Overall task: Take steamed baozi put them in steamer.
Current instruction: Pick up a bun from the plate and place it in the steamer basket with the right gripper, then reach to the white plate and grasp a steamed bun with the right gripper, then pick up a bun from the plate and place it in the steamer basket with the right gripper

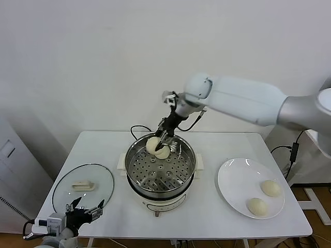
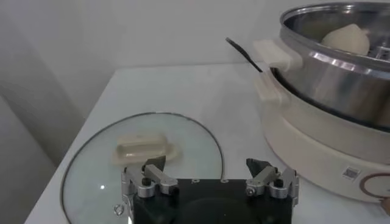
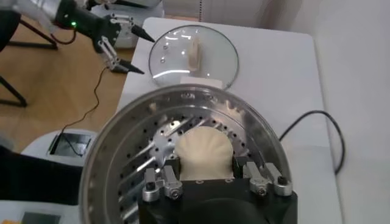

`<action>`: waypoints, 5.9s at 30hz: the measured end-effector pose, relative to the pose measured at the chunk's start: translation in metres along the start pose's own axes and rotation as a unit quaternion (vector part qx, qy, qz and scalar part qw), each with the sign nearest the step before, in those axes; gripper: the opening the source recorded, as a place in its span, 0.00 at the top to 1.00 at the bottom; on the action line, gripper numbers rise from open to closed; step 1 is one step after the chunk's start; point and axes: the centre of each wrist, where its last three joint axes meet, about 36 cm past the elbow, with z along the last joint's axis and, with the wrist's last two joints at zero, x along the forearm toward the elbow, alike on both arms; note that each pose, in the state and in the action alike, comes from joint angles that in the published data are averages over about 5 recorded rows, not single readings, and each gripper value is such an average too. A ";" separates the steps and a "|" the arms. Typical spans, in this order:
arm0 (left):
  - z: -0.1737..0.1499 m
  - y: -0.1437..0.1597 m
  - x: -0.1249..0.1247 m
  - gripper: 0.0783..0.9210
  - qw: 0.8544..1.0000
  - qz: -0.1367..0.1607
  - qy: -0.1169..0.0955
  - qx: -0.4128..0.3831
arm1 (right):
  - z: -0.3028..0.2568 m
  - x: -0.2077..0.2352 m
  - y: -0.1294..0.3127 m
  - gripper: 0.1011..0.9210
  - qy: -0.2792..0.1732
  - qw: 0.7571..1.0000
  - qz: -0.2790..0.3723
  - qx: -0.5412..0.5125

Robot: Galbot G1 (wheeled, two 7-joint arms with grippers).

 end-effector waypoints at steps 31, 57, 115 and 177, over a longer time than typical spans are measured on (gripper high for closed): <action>0.002 0.001 -0.003 0.12 1.000 -0.003 0.003 0.005 | -0.004 -0.082 0.005 0.21 0.028 0.999 0.017 -0.007; 0.002 0.003 0.004 0.12 1.000 0.000 -0.001 0.002 | 0.110 0.127 0.041 0.12 0.122 0.990 0.064 -0.007; -0.003 -0.001 0.001 0.12 1.000 0.002 0.004 -0.011 | 0.388 0.025 0.187 0.13 0.181 0.980 -0.033 -0.068; -0.005 -0.006 0.004 0.12 1.000 0.006 0.002 -0.008 | 0.051 0.122 0.051 0.47 0.080 0.918 0.038 0.387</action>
